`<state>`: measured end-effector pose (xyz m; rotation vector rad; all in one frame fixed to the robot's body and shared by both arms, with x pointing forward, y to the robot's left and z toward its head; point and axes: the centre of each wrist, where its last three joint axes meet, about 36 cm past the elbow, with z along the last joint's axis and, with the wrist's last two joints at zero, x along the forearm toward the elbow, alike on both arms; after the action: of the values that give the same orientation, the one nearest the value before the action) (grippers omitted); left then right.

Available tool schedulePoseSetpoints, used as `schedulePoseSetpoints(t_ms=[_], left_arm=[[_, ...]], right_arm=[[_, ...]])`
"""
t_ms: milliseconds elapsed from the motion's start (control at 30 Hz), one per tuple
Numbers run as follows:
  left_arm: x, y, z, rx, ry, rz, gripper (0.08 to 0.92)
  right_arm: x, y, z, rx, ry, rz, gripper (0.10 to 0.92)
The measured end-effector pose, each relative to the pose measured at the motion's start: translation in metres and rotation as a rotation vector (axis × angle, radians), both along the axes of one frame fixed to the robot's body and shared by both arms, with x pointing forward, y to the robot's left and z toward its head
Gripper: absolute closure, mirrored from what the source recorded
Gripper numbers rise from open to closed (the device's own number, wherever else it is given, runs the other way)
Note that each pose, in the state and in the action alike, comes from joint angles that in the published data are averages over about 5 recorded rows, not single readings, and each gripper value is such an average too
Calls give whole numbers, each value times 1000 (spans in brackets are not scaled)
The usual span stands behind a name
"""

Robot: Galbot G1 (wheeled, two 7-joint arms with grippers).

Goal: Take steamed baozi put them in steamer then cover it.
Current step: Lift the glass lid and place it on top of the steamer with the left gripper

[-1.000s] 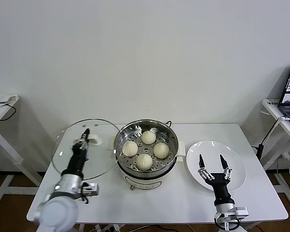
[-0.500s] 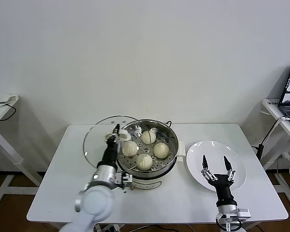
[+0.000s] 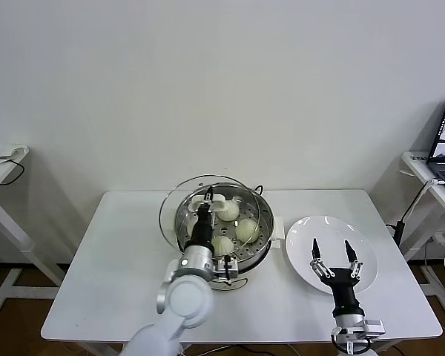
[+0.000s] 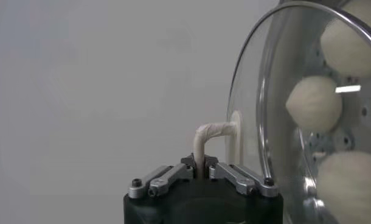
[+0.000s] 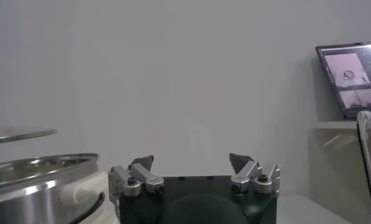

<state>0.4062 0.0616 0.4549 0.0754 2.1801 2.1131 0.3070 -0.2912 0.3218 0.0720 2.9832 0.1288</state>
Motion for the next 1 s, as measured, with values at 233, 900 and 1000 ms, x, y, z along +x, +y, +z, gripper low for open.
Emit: schedulePoseSetpoints(t_ms=[233,900,1000], left_arm=[[2,-19,-5,-11,14,-10,811],[5,-43,-17,-18,27,-14,811],[8,-43,-19,-13,29,-10,811]], right_arm=[[0,0,-2,-3,5,-2,200],[2,3,-5,-12,9,6,200],[3,3,-5,-14,10,6,200]])
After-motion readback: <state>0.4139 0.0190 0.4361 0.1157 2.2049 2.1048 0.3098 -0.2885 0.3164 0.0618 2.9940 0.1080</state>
